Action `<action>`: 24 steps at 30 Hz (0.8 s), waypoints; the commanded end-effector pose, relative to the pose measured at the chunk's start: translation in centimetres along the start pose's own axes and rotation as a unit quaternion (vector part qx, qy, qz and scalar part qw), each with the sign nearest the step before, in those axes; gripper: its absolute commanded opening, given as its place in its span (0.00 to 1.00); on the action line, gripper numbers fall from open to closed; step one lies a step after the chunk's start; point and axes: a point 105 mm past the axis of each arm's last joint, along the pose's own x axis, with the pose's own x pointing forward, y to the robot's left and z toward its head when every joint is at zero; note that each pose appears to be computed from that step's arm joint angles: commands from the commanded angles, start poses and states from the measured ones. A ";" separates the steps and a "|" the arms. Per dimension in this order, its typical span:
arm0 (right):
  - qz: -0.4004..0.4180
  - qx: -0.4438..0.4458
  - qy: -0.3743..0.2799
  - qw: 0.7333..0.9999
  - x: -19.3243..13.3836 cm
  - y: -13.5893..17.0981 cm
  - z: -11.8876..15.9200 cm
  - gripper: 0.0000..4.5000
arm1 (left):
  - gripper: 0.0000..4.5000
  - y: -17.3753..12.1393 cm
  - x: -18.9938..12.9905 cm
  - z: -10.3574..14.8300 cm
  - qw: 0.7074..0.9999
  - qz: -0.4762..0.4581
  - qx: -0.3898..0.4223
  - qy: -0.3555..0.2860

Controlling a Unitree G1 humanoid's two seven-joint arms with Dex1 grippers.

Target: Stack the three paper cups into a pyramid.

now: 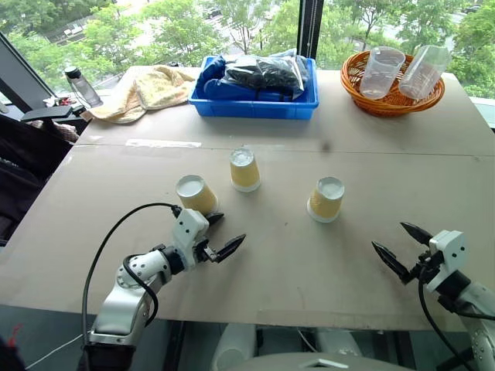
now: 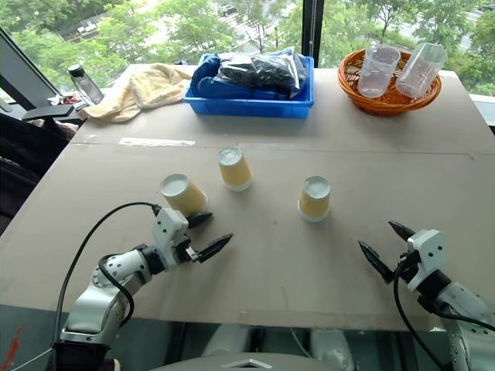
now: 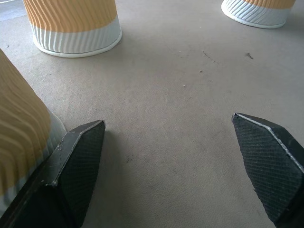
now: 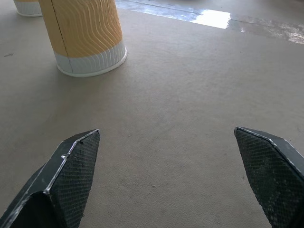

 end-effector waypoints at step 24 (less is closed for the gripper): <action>0.084 -0.021 -0.036 0.996 1.3 -0.5 3.4 1.00 | 0.98 -1.4 -0.9 2.7 0.995 0.023 0.012 -0.098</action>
